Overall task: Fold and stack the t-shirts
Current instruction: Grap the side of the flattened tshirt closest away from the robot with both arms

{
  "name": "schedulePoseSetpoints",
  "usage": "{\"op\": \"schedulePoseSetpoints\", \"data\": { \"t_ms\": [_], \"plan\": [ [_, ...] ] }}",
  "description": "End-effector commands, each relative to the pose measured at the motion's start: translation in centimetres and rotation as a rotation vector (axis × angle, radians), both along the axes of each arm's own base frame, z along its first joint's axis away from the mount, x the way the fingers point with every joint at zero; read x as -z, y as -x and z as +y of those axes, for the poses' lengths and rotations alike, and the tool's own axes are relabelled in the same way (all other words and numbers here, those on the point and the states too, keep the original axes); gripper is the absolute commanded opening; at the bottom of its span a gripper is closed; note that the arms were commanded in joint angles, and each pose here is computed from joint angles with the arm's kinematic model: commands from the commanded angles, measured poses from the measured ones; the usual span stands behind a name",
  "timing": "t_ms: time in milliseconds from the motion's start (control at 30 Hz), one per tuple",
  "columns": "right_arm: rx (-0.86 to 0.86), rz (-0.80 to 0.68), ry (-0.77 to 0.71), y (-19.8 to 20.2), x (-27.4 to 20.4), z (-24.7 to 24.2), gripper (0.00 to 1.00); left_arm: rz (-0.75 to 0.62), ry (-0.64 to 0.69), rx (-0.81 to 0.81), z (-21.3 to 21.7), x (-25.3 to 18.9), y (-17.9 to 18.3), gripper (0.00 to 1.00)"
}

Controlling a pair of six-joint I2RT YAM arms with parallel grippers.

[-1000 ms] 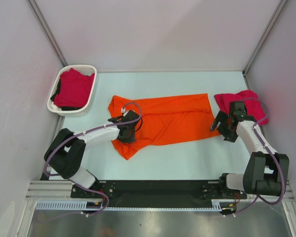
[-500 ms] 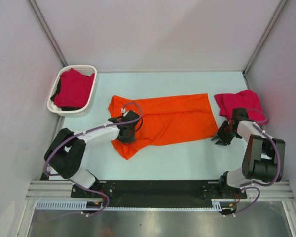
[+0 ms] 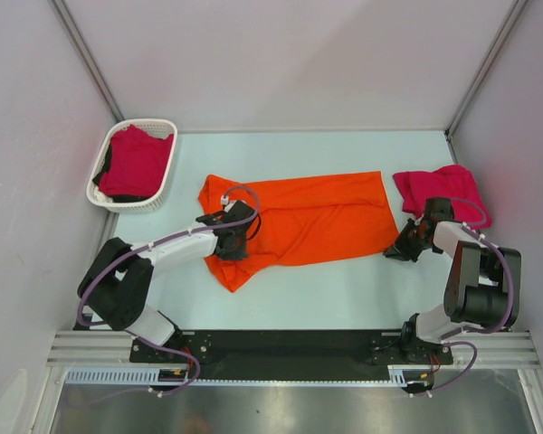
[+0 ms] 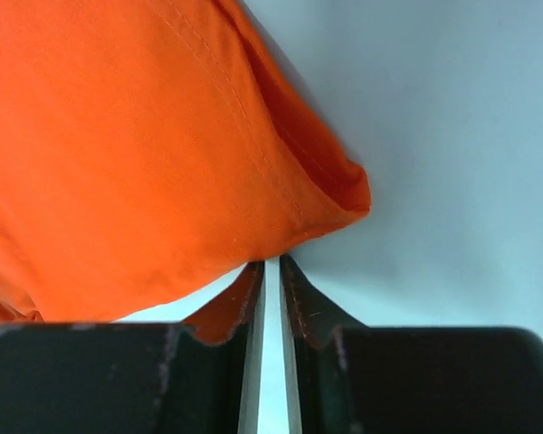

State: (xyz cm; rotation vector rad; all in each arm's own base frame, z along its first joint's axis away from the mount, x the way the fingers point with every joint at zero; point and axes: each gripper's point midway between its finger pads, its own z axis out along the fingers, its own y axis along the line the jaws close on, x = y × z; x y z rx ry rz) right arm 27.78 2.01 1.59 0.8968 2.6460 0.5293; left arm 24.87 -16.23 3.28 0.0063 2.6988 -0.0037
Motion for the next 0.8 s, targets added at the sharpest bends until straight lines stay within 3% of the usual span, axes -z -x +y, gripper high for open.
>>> {"op": "schedulePoseSetpoints", "data": {
  "t_ms": [0,33,67,100,400,567,667,767],
  "plan": [
    [-0.027,0.038,0.0,2.5,0.2,0.3,0.23,-0.046,-0.002,0.002,-0.7,-1.3,-1.5,0.0],
    [-0.035,0.037,-0.014,2.9,0.2,0.6,0.4,-0.047,0.001,0.004,-0.8,-1.3,-1.6,0.0],
    [-0.023,0.009,-0.014,2.7,-0.6,0.7,0.92,-0.048,0.002,0.005,-1.0,-1.3,-1.6,0.0],
    [-0.001,0.022,0.015,3.0,-0.6,0.2,0.99,-0.045,-0.001,0.009,-1.0,-1.3,-1.7,0.0],
    [0.095,0.033,0.103,2.9,0.3,-2.6,1.0,-0.048,0.001,0.016,-1.3,-1.3,-2.0,0.0],
    [0.122,0.027,0.113,2.4,2.2,-3.1,0.92,-0.058,0.011,0.012,-1.3,-1.5,-2.0,0.0],
    [0.128,0.01,0.088,2.0,3.0,-2.7,0.79,-0.058,0.009,0.012,-1.0,-1.6,-1.8,0.0],
    [0.121,-0.01,0.063,1.2,3.5,-2.4,0.6,-0.06,-0.001,0.006,-0.6,-1.7,-1.6,0.0]
  ]
}}
